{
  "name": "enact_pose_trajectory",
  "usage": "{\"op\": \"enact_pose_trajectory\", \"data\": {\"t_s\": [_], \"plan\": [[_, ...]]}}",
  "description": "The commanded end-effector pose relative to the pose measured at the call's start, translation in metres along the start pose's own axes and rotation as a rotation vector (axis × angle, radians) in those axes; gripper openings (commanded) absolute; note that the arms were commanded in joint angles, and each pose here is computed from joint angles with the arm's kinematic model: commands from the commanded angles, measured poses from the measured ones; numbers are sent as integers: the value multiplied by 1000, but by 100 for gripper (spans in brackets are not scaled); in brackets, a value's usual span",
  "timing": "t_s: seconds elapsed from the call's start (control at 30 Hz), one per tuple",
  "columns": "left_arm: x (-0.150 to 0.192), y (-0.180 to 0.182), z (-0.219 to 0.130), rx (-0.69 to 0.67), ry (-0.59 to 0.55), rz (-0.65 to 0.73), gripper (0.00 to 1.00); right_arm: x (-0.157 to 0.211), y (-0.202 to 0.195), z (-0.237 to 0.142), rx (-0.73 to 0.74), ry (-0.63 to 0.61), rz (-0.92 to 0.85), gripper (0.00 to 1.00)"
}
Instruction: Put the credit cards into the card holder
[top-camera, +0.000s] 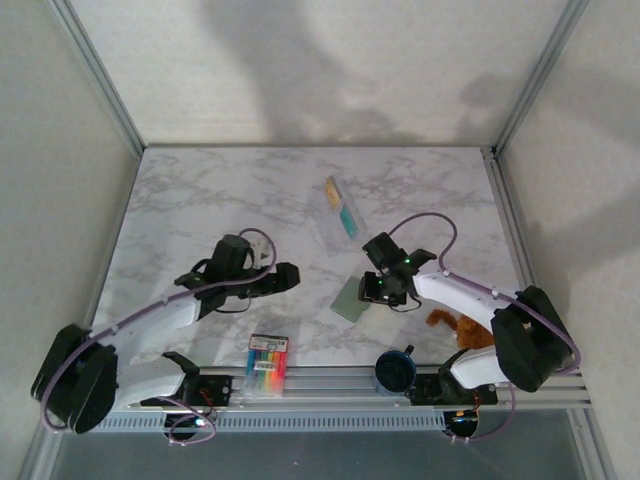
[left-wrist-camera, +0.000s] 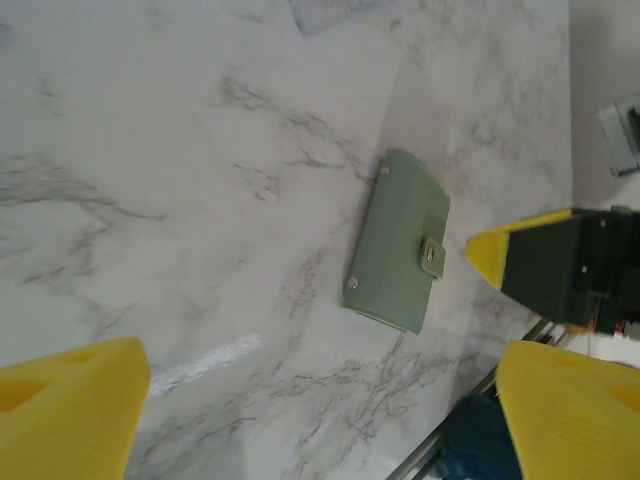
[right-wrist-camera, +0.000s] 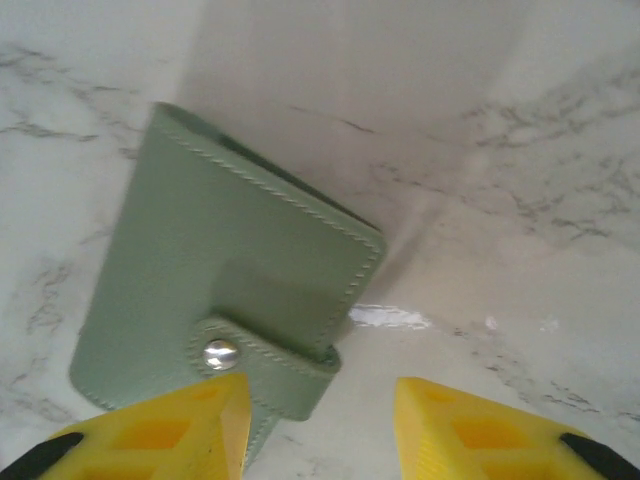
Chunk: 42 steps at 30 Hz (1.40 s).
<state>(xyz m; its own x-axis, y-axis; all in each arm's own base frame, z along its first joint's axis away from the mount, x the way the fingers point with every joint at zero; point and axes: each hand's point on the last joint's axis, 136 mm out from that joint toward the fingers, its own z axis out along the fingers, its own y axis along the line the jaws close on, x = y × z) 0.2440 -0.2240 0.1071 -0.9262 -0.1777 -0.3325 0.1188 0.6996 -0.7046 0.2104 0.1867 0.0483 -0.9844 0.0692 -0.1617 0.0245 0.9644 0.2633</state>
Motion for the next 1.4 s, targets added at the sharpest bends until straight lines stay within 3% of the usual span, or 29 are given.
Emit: {"op": "enact_pose_trajectory", "data": {"t_s": [0.0,0.23,0.67,0.8,0.9,1.07,1.37], "plan": [[4,-26,18,55,45,92,85,2,15,7,-105,35,47,42],[23,-28,49,61,179,127,77,-5,29,26,-208,73,32,29],[35,25,48,-140,167,86,78,-2,103,39,-355,120,-158,25],[31,36,51,-184,154,84,76,-8,94,37,-288,82,-144,24],[30,35,59,-187,184,90,65,-7,87,31,-275,65,-113,25],[32,38,66,-191,210,91,56,0,79,28,-253,83,-75,28],[41,13,70,-53,278,89,30,6,90,51,-293,95,-68,28]]}}
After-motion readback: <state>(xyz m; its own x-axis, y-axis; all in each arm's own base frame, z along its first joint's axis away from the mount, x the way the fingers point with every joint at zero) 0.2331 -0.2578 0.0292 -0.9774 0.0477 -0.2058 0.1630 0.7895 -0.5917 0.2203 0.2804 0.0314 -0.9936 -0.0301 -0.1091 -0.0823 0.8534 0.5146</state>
